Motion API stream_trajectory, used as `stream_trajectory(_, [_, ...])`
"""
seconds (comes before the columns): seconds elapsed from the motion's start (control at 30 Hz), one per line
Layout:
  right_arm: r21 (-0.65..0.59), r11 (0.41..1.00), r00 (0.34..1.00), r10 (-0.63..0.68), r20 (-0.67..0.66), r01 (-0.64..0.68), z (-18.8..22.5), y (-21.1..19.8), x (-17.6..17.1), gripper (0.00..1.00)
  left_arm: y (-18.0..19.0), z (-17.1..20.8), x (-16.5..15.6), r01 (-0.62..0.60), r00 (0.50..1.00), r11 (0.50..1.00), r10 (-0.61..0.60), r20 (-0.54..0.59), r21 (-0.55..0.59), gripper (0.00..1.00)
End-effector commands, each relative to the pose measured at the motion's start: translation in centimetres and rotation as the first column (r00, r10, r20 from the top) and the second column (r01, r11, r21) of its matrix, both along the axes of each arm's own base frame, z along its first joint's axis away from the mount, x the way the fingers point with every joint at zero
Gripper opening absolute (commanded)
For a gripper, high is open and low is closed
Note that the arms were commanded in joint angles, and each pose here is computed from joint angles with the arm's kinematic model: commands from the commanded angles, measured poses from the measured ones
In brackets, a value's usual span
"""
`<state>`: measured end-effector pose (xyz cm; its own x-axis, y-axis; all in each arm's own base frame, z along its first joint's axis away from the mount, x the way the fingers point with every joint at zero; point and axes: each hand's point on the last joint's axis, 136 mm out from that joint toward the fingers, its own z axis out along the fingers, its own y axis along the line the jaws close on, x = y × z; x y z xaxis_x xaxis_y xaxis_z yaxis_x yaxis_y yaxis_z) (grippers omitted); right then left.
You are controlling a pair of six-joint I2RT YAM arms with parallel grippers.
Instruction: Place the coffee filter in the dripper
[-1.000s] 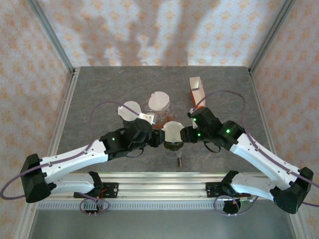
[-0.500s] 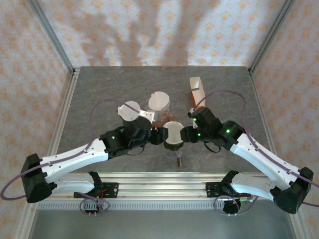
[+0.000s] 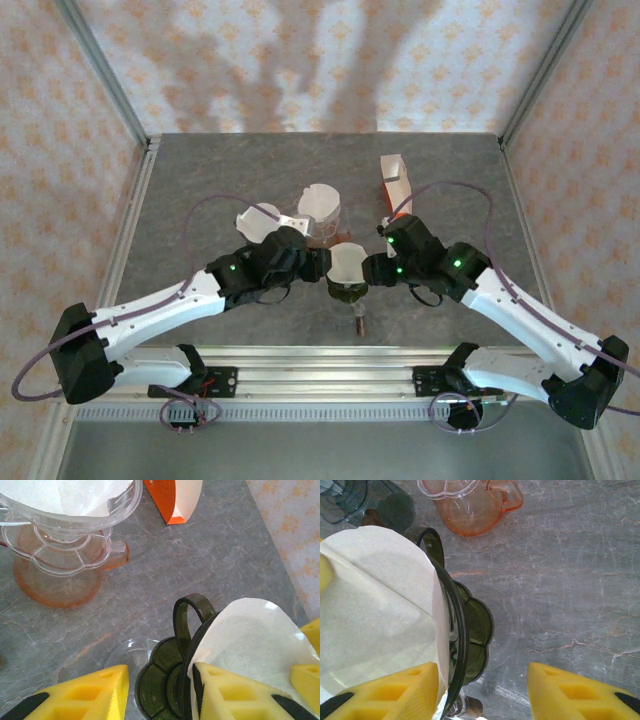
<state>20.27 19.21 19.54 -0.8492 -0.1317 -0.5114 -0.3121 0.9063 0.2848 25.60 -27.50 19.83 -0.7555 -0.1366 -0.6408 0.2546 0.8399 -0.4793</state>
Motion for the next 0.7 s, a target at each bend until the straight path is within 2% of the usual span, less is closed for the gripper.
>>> stream_trajectory(0.0, [-0.015, 1.0, 1.0, -0.025, 0.003, 0.025, -0.1, -0.5, 0.2, 0.5, 0.2, 0.9, 0.0, 0.005, 1.0, 1.0, -0.005, 0.007, -0.015, 0.43])
stream_trajectory(0.2, [-0.015, 1.0, 1.0, -0.026, 0.002, 0.026, 0.0, -0.5, 0.2, 0.5, 0.3, 1.9, -0.8, 0.012, 1.0, 0.997, -0.012, 0.008, -0.074, 0.48])
stream_trajectory(0.37, [-0.017, 0.999, 1.0, -0.03, 0.003, 0.03, -0.2, -0.5, 0.3, 0.5, 0.1, 1.5, -2.0, 0.035, 0.999, 0.998, -0.035, 0.007, -0.049, 0.51])
stream_trajectory(0.67, [-0.019, 0.999, 0.999, -0.036, 0.006, 0.036, -0.4, -0.5, 0.4, 0.5, 0.0, -0.3, -3.3, 0.034, 0.999, 0.999, -0.035, -0.025, -0.042, 0.48])
